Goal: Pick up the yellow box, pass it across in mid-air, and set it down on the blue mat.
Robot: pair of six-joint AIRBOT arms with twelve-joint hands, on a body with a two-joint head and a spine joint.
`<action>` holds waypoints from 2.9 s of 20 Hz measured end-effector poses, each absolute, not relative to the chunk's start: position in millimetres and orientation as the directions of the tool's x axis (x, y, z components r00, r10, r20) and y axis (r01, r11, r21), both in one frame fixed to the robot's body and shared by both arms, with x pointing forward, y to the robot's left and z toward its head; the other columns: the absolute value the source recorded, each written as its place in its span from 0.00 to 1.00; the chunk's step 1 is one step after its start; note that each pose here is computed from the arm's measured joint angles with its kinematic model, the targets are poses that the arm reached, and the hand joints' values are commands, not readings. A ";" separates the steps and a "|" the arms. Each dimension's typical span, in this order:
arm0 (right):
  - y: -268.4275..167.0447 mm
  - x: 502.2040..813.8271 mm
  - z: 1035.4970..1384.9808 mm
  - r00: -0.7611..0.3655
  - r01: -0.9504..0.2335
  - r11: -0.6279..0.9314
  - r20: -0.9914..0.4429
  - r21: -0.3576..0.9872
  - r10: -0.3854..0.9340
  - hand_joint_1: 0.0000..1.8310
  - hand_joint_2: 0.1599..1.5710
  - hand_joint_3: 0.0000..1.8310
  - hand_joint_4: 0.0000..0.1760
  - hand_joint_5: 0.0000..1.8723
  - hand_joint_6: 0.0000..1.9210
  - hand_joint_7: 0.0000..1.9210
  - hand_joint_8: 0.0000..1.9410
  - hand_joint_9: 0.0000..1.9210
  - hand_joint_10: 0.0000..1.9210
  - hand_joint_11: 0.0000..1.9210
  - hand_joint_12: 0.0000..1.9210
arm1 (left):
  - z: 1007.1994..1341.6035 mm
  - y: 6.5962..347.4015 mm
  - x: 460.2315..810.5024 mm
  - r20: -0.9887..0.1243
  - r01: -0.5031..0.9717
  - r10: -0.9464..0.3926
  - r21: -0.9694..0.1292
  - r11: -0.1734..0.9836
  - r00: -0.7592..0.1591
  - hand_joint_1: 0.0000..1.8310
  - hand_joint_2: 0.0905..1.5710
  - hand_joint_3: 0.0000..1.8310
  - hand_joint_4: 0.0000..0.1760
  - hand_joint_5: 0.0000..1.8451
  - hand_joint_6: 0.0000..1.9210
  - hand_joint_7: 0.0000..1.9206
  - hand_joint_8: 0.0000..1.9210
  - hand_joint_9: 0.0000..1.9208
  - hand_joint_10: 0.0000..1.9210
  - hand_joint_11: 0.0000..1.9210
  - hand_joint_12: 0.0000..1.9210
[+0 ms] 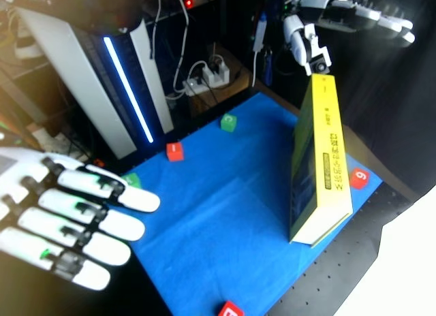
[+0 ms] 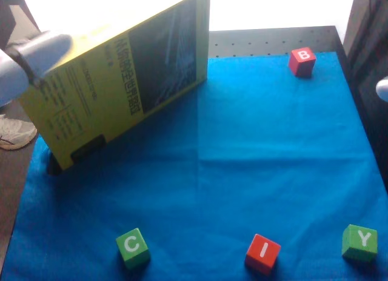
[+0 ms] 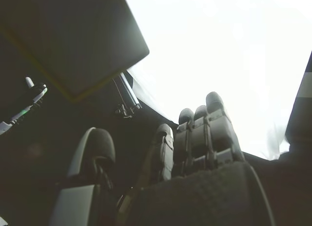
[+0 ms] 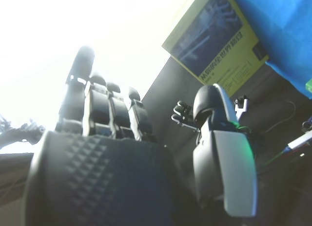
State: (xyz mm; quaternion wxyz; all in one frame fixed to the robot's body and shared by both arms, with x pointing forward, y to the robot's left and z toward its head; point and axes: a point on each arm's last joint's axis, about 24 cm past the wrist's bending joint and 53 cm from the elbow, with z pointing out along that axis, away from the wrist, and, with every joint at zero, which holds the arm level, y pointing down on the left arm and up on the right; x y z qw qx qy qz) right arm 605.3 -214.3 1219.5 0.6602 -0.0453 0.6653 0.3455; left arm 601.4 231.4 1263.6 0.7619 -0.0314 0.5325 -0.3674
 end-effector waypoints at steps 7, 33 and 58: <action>-212.9 604.9 1218.7 -0.127 -0.519 0.755 -0.909 0.402 0.397 0.10 0.78 0.00 0.41 0.00 0.00 0.00 0.00 0.00 0.00 0.00 0.36 | 1231.6 227.5 618.4 -0.805 0.470 -0.587 -0.486 0.737 0.089 0.36 0.64 0.00 0.83 0.00 0.00 0.00 0.00 0.00 0.00 0.00 0.00; -164.1 592.0 1265.6 -0.036 -0.690 0.636 -0.894 0.346 0.446 0.32 0.75 0.00 0.00 0.00 0.00 0.00 0.00 0.00 0.00 0.00 0.00 | 1238.5 156.7 610.1 -0.828 0.638 -0.561 -0.431 0.638 0.002 0.74 0.74 0.00 0.00 0.63 1.00 0.74 1.00 0.82 1.00 0.86 1.00; -103.2 643.0 1224.5 -0.177 -0.676 0.646 -0.928 0.356 0.326 0.78 0.76 0.00 0.00 0.61 1.00 0.70 1.00 0.78 1.00 0.83 1.00 | 1264.3 109.5 586.4 -0.805 0.778 -0.593 -0.367 0.510 0.009 0.72 0.72 0.00 0.00 0.66 1.00 0.75 1.00 0.83 1.00 0.87 1.00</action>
